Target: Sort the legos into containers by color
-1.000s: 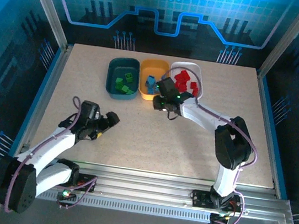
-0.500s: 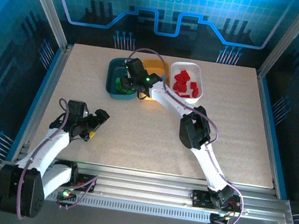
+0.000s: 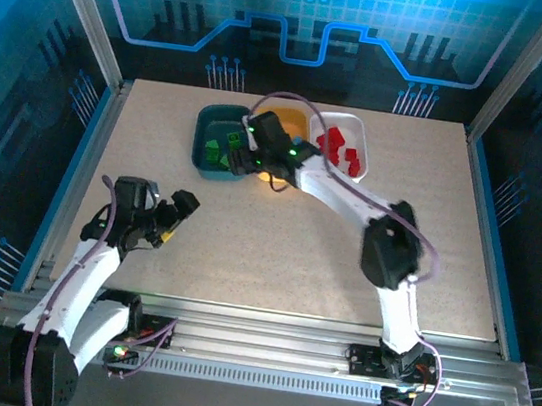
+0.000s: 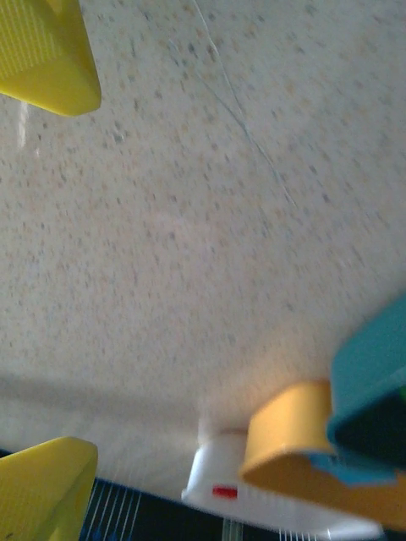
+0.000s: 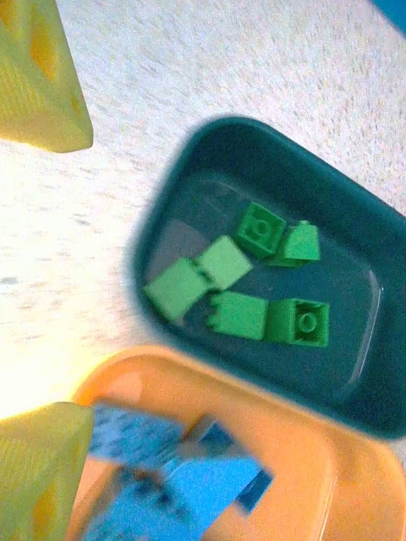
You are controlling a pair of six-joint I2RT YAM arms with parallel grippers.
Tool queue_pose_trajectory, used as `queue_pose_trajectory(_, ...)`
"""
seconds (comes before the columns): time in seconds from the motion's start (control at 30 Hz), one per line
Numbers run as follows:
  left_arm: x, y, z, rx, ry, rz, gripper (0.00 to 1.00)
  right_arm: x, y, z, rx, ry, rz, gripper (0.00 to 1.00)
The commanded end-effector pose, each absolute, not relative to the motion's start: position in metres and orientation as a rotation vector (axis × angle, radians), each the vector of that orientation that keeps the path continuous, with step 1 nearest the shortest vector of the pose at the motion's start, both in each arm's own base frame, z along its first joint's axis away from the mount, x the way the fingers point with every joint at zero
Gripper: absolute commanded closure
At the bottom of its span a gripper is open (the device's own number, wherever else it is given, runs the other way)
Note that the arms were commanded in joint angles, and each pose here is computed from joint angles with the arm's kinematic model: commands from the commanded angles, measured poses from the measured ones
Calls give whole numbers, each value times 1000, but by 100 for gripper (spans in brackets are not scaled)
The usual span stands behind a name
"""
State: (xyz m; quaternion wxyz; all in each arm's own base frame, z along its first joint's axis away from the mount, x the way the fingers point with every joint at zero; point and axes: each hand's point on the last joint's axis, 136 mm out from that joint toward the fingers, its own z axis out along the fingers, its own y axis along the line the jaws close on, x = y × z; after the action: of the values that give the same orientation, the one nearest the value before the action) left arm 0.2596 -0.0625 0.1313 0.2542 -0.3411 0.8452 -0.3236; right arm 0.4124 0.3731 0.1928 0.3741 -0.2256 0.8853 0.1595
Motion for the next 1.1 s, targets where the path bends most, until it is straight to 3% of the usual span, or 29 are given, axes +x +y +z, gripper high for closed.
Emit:
queue_pose_trajectory(0.0, 269, -58, 183, -810, 2189, -870, 1, 376, 352, 285, -515, 1971, 542, 16)
queue_pose_trajectory(0.07, 272, -56, 205, -767, 2129, -859, 1, 347, 332, 295, -533, 1913, 543, 10)
queue_pose_trajectory(0.1, 274, -55, 218, -740, 2093, -845, 1, 333, 320, 302, -542, 1883, 525, 0)
queue_pose_trajectory(0.3, 275, -66, 262, -567, 1880, -813, 1, 271, 261, 326, -535, 1806, 491, 0)
queue_pose_trajectory(0.4, 274, -51, 257, -577, 1883, -641, 1, 260, 239, 335, -519, 1718, 454, 0)
queue_pose_trajectory(0.53, 280, -4, 230, -572, 1843, -250, 1, 282, 197, 333, -408, 1704, 185, 0)
queue_pose_trajectory(0.67, 295, -13, 214, -227, 1678, -110, 1, 306, 155, 315, -289, 1701, 43, 0)
queue_pose_trajectory(0.8, 307, 9, 183, -252, 1620, 64, 1, 332, 129, 268, -358, 1660, 46, 0)
queue_pose_trajectory(0.93, 332, 4, 137, -213, 1725, 38, 1, 345, 92, 209, -396, 1732, 26, 0)
queue_pose_trajectory(1.07, 352, 0, 138, -145, 1708, 69, 1, 351, 67, 165, -330, 1792, 1, 0)
